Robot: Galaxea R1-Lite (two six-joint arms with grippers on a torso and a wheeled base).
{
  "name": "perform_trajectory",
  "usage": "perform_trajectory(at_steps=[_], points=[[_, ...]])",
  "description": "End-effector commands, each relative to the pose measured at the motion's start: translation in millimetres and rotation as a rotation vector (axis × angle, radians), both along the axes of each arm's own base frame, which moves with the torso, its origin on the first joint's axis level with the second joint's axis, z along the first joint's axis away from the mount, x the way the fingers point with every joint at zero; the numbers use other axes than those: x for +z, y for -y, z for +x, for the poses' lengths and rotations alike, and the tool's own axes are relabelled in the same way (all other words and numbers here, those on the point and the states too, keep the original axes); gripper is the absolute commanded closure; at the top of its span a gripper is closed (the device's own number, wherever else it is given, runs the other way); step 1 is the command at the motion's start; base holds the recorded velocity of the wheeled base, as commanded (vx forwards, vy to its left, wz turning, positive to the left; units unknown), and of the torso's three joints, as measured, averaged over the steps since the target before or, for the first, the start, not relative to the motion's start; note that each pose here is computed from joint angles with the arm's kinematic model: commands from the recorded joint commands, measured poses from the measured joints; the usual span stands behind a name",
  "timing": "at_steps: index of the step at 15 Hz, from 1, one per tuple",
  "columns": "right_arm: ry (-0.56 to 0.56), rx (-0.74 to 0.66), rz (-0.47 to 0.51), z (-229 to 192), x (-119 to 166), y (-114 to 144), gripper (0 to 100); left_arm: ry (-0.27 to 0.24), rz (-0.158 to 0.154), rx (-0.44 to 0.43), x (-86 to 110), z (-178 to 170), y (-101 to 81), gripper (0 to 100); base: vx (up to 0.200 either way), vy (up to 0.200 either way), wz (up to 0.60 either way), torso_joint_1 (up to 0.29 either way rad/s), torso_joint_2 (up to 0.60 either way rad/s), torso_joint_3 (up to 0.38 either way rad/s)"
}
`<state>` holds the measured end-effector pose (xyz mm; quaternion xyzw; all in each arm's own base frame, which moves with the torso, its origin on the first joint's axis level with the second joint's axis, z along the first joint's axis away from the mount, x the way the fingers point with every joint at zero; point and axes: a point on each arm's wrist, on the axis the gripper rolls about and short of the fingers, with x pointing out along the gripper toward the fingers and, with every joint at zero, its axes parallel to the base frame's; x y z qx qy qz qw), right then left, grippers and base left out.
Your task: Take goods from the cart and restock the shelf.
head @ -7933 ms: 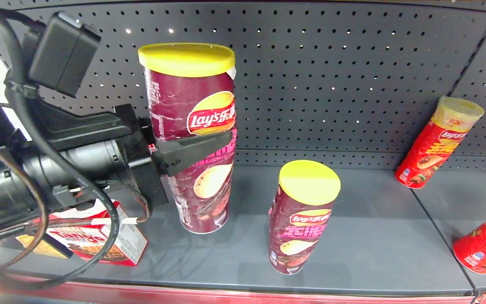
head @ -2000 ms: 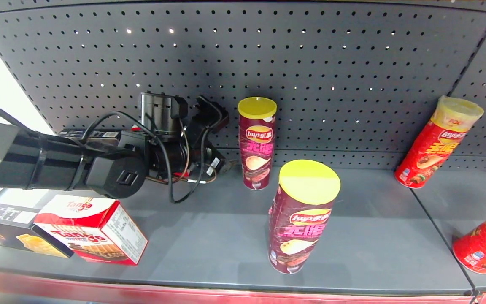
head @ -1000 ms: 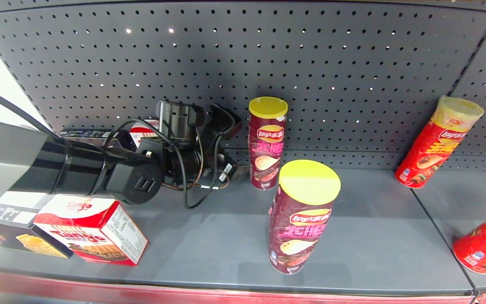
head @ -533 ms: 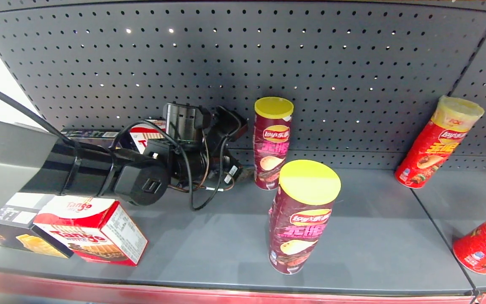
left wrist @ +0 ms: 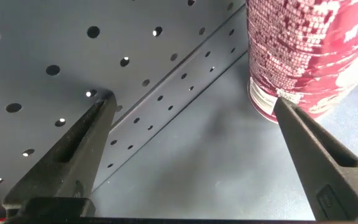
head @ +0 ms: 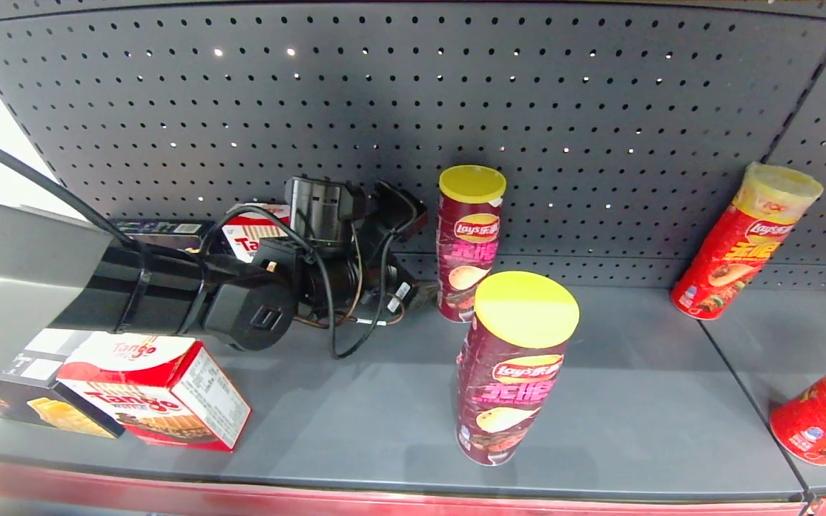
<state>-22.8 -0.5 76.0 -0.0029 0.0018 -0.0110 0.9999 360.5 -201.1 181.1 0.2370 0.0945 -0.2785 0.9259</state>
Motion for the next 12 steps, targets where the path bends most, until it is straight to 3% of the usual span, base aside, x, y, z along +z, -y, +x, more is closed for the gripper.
perform_trajectory(at_steps=[1,4,6,10,12], points=[[-0.001,0.0,0.0,0,0,0,0,0.013,-0.007,0.013,1.3,1,-2.3,0,0.0,0.0,0.0,0.0,0.0,0.0],[-0.001,0.0,0.0,0,0,0,0,0.092,-0.051,0.041,29.6,-6,-9.9,0,0.0,0.0,0.0,0.0,0.0,0.0],[-0.001,0.0,0.0,0,0,0,0,0.128,-0.065,0.073,45.9,-15,-15.8,0,0.0,0.0,0.0,0.0,0.0,0.0],[0.001,0.0,0.0,0,0,0,0,0.274,-0.137,0.145,107.2,-60,-34.2,0,0.0,0.0,0.0,0.0,0.0,0.0],[-0.001,0.0,0.0,0,0,0,0,0.293,-0.149,0.162,117.2,-84,-43.6,0,0.0,0.0,0.0,0.0,0.0,0.0]])
